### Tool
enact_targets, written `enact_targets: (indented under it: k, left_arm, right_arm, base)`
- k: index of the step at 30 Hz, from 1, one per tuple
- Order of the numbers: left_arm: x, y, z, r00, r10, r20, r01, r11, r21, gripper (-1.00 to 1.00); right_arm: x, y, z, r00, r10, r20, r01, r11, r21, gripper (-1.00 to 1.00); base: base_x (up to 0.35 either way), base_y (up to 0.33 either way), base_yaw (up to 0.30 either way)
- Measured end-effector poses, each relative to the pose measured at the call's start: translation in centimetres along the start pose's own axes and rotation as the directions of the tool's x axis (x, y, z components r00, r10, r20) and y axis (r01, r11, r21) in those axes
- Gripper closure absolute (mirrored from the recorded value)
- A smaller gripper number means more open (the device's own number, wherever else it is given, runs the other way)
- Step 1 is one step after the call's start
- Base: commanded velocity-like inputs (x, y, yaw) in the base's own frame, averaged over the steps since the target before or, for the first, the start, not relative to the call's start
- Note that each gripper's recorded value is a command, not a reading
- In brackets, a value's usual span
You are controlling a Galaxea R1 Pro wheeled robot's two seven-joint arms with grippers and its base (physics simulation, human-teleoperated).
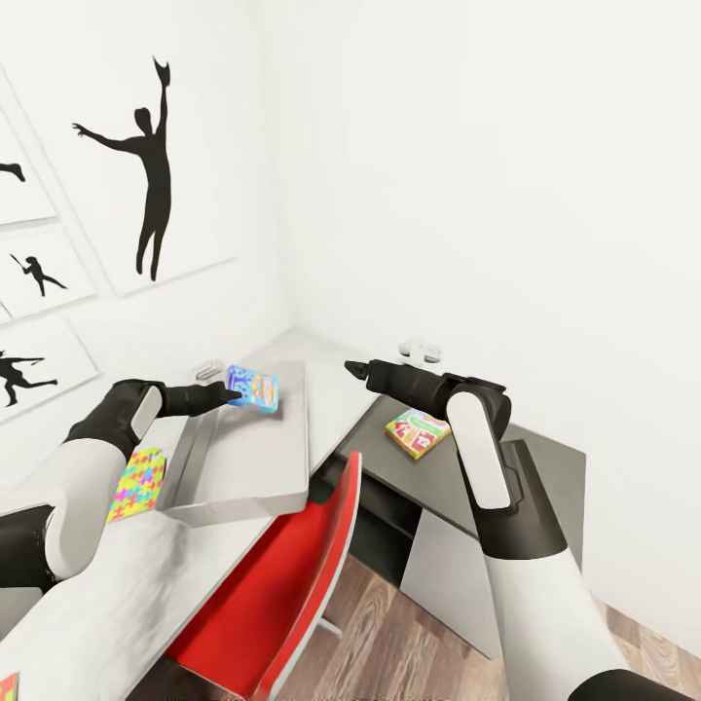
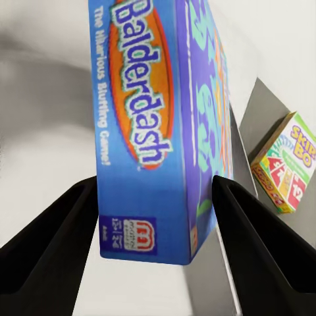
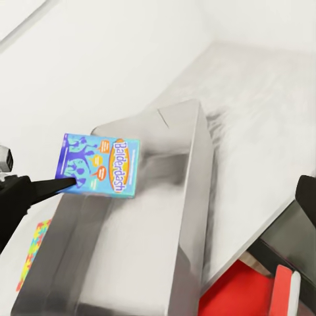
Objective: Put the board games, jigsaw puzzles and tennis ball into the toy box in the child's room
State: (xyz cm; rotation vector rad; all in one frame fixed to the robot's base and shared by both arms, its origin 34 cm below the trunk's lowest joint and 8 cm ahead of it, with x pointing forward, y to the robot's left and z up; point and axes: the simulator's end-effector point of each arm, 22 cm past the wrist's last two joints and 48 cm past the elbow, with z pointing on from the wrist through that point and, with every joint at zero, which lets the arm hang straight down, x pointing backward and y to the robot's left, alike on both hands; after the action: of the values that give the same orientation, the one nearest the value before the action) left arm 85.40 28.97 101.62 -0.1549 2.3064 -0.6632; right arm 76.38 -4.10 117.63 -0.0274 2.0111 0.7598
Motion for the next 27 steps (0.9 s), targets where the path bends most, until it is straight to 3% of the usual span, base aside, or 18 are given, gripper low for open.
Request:
enact_targets:
  k: [10, 22, 27]
  left_arm:
    - [0.4, 0.5, 0.7, 1.000, 0.000, -0.003, 0.000, 1.000, -0.005, 1.00]
    - [0.3, -0.7, 2.1, 1.000, 0.023, 0.014, -0.023, 1.000, 0.015, 1.00]
    - [1.4, -1.2, 3.0, 0.998, 0.065, -0.022, -0.065, 0.998, 0.009, 1.00]
  right_arm:
    - [0.7, -0.6, 0.6, 1.000, 0.009, -0.013, -0.009, 1.000, 0.004, -1.00]
    - [1.6, -1.4, 1.3, 0.999, 0.019, -0.029, -0.018, 1.000, 0.011, -1.00]
    - [1.9, -1.7, 1.6, 0.999, 0.023, -0.036, -0.023, 1.000, 0.012, -1.00]
  base:
    - [0.000, 0.000, 0.000]
    - [0.000, 0.000, 0.000]
    - [0.000, 0.000, 0.000]
